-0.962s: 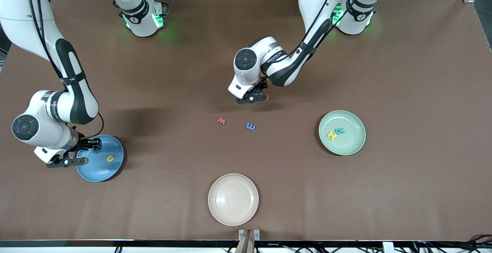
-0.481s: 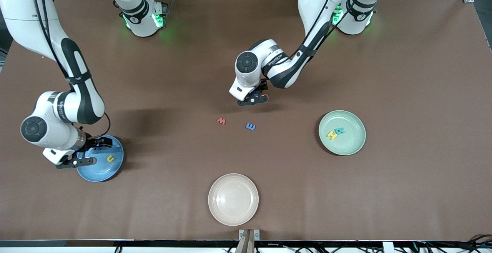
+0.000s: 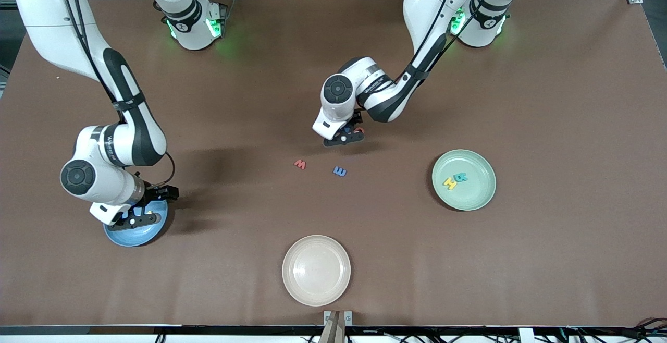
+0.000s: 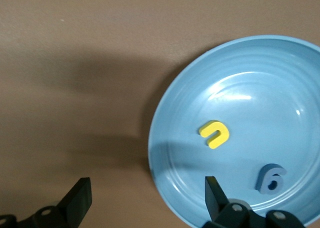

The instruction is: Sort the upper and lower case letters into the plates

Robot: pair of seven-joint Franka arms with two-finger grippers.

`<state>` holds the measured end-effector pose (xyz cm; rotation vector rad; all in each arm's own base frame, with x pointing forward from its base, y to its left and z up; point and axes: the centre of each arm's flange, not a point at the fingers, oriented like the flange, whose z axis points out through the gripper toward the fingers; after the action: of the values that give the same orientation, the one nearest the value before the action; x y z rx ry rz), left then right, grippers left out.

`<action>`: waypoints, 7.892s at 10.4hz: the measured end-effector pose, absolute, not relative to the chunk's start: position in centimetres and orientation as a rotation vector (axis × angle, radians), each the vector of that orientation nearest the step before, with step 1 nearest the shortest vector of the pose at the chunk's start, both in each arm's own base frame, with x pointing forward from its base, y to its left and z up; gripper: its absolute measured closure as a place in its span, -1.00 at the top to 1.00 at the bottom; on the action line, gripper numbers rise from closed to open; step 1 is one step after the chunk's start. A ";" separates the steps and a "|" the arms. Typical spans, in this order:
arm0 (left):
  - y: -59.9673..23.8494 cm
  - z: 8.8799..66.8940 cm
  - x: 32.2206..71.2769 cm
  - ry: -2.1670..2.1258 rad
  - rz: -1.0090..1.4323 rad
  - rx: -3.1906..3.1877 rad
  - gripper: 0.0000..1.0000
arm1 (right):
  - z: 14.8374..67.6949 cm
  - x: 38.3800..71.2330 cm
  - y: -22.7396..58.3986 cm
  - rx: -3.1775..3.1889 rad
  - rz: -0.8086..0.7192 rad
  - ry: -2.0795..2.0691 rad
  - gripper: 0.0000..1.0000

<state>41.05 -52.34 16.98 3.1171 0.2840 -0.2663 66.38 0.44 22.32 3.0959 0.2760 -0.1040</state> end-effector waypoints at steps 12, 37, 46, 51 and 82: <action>-52.0 16.1 40.8 0.315 -0.213 3.067 0.69 | 22.8 66.0 5.5 3.100 -0.136 0.086 1.00; -35.8 24.6 55.5 0.319 -0.380 3.155 -0.15 | 26.3 64.9 24.5 3.147 0.025 0.366 1.00; -14.0 21.6 62.2 0.380 -0.469 3.085 -0.15 | 20.4 53.5 51.8 2.899 0.132 1.343 1.00; -10.9 20.6 62.8 0.338 -0.448 3.101 -0.15 | 17.7 54.7 52.0 2.838 0.140 1.445 1.00; -42.2 21.9 50.0 0.893 -0.381 2.926 1.00 | 29.0 71.6 21.2 2.850 -0.035 0.536 -0.45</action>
<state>50.05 -42.24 21.89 2.9261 0.8929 -0.3812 71.65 21.21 28.96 2.8496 0.5358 -0.0349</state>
